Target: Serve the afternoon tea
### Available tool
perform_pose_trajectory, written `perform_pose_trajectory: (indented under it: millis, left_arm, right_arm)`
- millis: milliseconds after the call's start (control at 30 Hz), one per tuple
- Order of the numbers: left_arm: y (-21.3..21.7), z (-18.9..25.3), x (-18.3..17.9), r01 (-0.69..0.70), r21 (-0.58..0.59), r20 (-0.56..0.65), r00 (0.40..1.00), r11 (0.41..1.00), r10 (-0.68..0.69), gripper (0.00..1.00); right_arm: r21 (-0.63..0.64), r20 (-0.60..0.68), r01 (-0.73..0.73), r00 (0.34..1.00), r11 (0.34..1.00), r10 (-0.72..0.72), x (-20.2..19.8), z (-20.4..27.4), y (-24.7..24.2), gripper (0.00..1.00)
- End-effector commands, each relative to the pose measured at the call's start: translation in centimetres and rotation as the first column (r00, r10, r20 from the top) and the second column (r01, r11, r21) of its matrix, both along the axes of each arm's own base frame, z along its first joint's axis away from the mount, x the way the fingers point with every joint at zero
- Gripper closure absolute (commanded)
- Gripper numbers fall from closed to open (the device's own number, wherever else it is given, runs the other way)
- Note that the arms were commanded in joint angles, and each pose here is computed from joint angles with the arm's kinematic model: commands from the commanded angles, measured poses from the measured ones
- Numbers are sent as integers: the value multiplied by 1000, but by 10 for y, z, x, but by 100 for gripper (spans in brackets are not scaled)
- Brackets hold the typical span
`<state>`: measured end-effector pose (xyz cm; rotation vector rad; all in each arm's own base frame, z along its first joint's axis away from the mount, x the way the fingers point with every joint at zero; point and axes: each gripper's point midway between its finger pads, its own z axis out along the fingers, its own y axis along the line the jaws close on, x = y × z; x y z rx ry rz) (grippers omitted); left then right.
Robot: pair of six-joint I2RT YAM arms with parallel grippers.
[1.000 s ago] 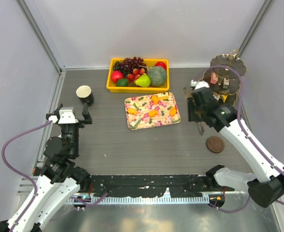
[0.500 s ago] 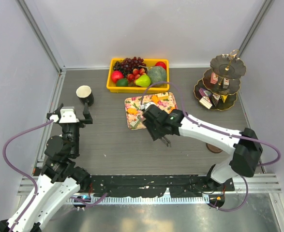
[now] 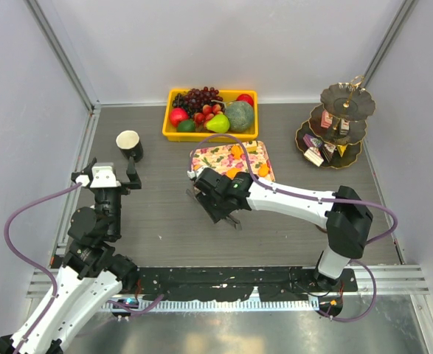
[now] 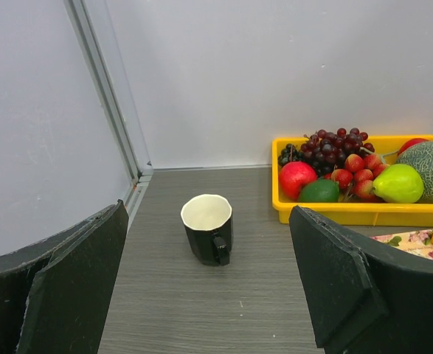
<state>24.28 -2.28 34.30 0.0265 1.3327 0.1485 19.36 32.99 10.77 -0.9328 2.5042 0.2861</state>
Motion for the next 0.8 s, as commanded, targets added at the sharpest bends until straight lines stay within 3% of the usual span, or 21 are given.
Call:
perform_pose_trajectory:
  millis: [0,433,767]
  left_arm:
    - [0,13,-3,8,-31,38,999,999,-7,1]
    - [-1,12,-2,10,-28,33,999,1000,-9,1]
    - [-1,13,-2,10,-28,34,999,1000,-9,1]
  right_arm:
    - [-24,57,11,998,1000,-10,11,9,-2,57]
    - [-240,153,89,987,967,-53,21,10,-71,56]
    - [-319,172,115,983,941,-62,17,17,-106,56]
